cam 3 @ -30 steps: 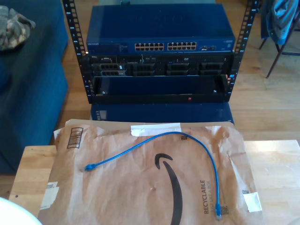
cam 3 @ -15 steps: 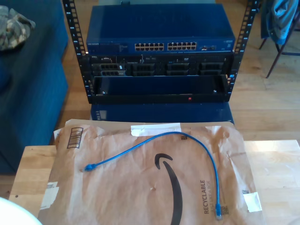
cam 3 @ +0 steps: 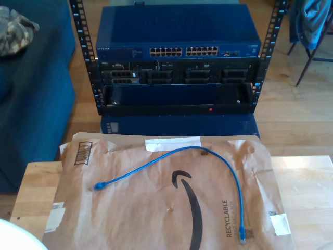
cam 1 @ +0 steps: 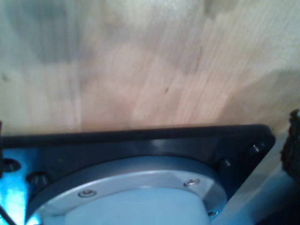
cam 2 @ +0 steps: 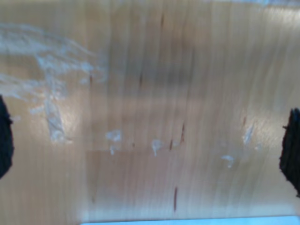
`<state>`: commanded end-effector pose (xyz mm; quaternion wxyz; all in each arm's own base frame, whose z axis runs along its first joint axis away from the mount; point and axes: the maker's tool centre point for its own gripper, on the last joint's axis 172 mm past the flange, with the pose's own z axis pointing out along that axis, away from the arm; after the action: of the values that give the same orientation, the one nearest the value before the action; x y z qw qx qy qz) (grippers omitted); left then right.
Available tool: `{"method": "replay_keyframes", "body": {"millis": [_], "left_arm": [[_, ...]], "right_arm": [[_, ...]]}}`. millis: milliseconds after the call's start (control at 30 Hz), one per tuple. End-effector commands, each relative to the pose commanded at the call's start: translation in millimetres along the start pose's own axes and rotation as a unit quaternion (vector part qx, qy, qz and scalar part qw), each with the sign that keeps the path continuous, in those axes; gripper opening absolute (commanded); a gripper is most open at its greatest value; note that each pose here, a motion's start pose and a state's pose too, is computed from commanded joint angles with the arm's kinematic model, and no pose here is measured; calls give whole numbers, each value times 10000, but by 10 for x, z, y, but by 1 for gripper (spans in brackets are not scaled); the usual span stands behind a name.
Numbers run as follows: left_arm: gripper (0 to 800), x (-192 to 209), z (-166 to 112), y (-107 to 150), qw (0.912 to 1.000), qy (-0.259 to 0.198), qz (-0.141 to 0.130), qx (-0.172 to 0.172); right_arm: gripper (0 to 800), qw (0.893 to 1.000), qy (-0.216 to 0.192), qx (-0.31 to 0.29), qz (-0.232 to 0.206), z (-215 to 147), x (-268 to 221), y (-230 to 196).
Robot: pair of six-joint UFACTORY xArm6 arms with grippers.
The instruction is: Grab the cable and plug it in
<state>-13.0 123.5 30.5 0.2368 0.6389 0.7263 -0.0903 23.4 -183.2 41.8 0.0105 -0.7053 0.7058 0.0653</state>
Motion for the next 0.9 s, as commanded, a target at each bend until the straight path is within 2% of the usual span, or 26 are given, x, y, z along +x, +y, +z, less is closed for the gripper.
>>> {"method": "replay_keyframes", "body": {"millis": [133, 300, 433, 567, 700, 900], "left_arm": [[800, 116, -267, 5, 9990, 425, 63, 86], [800, 79, -729, 90, 9990, 409, 138, 65], [800, 23, -1080, 221, 9995, 296, -124, 74], [800, 107, -1288, 591, 9978, 435, -217, 450], [800, 188, -1495, 970, 9948, 708, -316, 664], [800, 69, -1469, 1467, 9909, 860, -410, 953]], "right_arm": [[794, 9999, 97, 17, 56, -208, 86, 0], [793, 9993, -295, -66, 224, -543, 13, 49], [792, 9971, -104, -40, 757, -805, 161, -27], [791, 9954, 161, -10, 941, -1021, 270, -292], [790, 9916, 467, 133, 1201, -1310, 411, -550], [791, 9898, 531, 109, 1316, -1693, 414, -1269]]}}
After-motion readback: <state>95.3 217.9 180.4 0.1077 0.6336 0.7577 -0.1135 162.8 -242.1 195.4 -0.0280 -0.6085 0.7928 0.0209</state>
